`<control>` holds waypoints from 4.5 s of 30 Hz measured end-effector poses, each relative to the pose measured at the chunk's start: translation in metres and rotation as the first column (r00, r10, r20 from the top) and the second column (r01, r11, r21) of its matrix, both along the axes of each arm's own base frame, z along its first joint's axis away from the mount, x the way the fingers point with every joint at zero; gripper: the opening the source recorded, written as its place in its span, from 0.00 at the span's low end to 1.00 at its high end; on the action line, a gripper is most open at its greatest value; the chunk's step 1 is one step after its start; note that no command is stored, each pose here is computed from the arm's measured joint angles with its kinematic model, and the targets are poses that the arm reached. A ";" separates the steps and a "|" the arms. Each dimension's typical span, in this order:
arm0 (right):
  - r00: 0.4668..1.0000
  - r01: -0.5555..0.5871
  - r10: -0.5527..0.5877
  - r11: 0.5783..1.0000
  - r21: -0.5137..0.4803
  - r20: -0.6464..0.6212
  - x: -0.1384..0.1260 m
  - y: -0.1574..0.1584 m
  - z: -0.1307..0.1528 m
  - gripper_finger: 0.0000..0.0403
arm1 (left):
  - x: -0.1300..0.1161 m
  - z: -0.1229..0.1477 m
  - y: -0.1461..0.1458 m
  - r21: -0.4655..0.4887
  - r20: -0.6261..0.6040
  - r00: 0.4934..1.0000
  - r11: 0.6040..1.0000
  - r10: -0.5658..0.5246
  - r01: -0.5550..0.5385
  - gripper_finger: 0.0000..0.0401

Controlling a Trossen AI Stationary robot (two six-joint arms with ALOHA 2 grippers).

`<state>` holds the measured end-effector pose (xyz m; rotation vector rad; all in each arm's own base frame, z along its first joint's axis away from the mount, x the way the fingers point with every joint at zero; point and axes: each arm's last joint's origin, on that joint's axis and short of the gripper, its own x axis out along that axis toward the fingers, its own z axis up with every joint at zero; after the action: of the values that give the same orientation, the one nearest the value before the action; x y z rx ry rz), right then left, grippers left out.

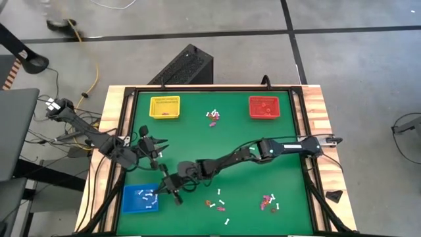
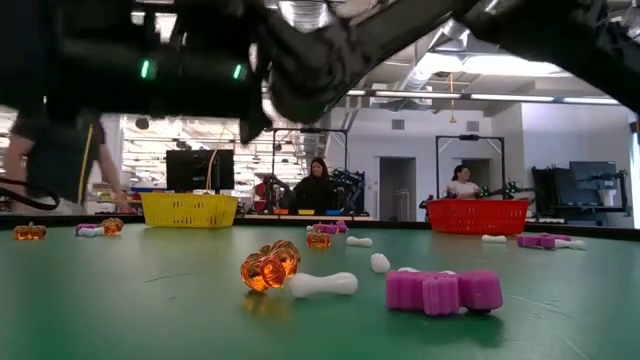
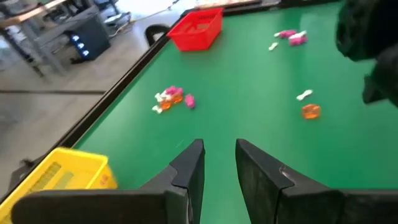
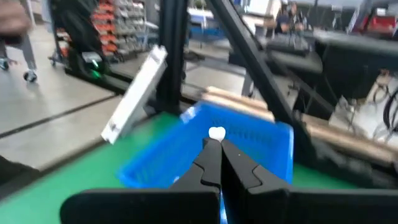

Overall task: Sort Halloween decoration
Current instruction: Put the white bone toy into the blue bin, then put the pink skeleton toy into the yellow bin

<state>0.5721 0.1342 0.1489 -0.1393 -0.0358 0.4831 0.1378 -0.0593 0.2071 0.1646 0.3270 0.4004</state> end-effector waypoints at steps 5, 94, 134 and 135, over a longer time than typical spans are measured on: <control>1.000 0.015 -0.015 1.000 0.020 -0.007 0.010 -0.006 -0.008 0.06 | 0.000 0.000 0.000 -0.005 0.007 1.000 1.000 0.011 -0.011 0.20; -0.269 0.700 -0.361 0.563 -0.439 -0.893 -0.325 -0.094 0.000 0.59 | 0.001 0.004 0.000 -0.045 0.045 0.999 0.999 -0.010 0.012 0.20; 0.061 0.687 -0.405 0.680 -0.256 -0.912 -0.261 -0.078 0.069 0.33 | 0.002 0.008 -0.001 0.018 0.048 0.998 0.999 -0.037 0.036 0.20; 0.040 0.693 -0.415 0.667 -0.273 -0.909 -0.261 -0.077 0.066 0.36 | 0.002 0.008 -0.001 0.018 0.048 0.998 0.999 -0.037 0.036 0.20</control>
<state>0.3107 0.0575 0.2150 0.4264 1.1580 -0.3647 0.1402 -0.0607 0.2154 0.1772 0.2729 0.3705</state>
